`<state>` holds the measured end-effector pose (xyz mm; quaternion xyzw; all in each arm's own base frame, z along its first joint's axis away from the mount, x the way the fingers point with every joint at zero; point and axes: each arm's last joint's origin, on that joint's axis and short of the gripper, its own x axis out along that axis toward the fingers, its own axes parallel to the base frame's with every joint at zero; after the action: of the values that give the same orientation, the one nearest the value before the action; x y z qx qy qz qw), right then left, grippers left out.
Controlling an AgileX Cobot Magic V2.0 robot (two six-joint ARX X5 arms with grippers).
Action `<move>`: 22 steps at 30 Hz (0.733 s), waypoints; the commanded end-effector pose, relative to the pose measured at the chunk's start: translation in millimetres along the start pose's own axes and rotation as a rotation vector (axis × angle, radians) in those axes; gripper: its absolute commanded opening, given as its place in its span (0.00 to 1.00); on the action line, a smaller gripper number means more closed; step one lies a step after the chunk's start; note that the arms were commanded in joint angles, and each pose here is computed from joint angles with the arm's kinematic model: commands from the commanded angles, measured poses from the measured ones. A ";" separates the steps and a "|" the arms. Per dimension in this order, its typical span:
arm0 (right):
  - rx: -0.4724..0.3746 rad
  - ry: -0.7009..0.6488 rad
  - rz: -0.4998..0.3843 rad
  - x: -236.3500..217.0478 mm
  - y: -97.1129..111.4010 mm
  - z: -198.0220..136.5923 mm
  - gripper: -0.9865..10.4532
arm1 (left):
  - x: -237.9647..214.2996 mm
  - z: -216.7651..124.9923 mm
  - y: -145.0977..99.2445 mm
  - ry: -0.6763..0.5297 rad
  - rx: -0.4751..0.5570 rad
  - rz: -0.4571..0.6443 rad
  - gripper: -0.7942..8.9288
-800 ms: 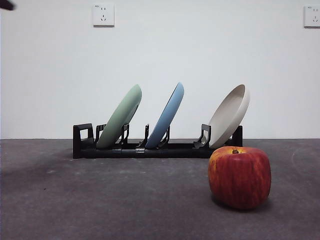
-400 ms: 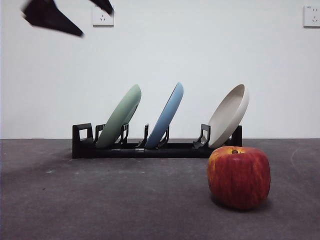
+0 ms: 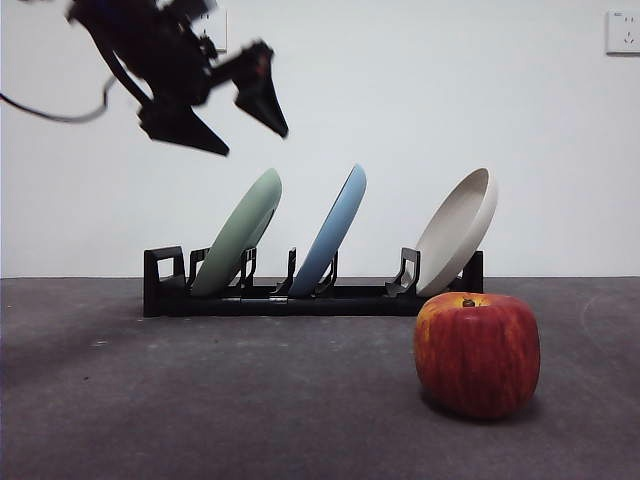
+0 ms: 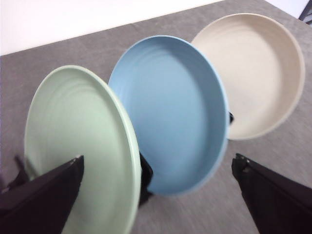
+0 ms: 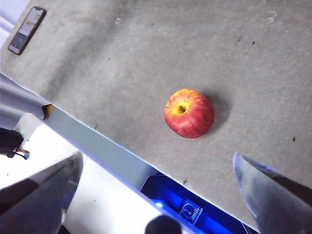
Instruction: Take the green plate from the plate rack,put the plate on the table,take the apple from the table,put the apple in the plate
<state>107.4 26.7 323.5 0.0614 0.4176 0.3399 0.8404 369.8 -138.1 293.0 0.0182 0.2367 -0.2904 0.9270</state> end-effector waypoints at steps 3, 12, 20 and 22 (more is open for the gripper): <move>0.005 -0.001 0.002 0.3 0.0 0.2 0.72 | 31.9 -15.6 6.7 0.006 0.011 0.009 0.66; 0.005 -0.001 0.002 0.3 0.0 0.2 0.72 | 61.5 -38.0 13.5 0.042 0.004 0.021 0.62; 0.005 -0.001 0.002 0.3 0.0 0.2 0.72 | 64.5 -41.1 12.9 0.054 0.001 0.013 0.20; 0.005 -0.001 0.002 0.3 0.0 0.2 0.72 | 64.5 -41.3 13.0 0.056 -0.002 0.014 0.14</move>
<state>107.4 26.8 323.5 0.0614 0.4175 0.3400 0.8405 404.8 -152.6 227.9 0.0246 0.2639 -0.2801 0.9227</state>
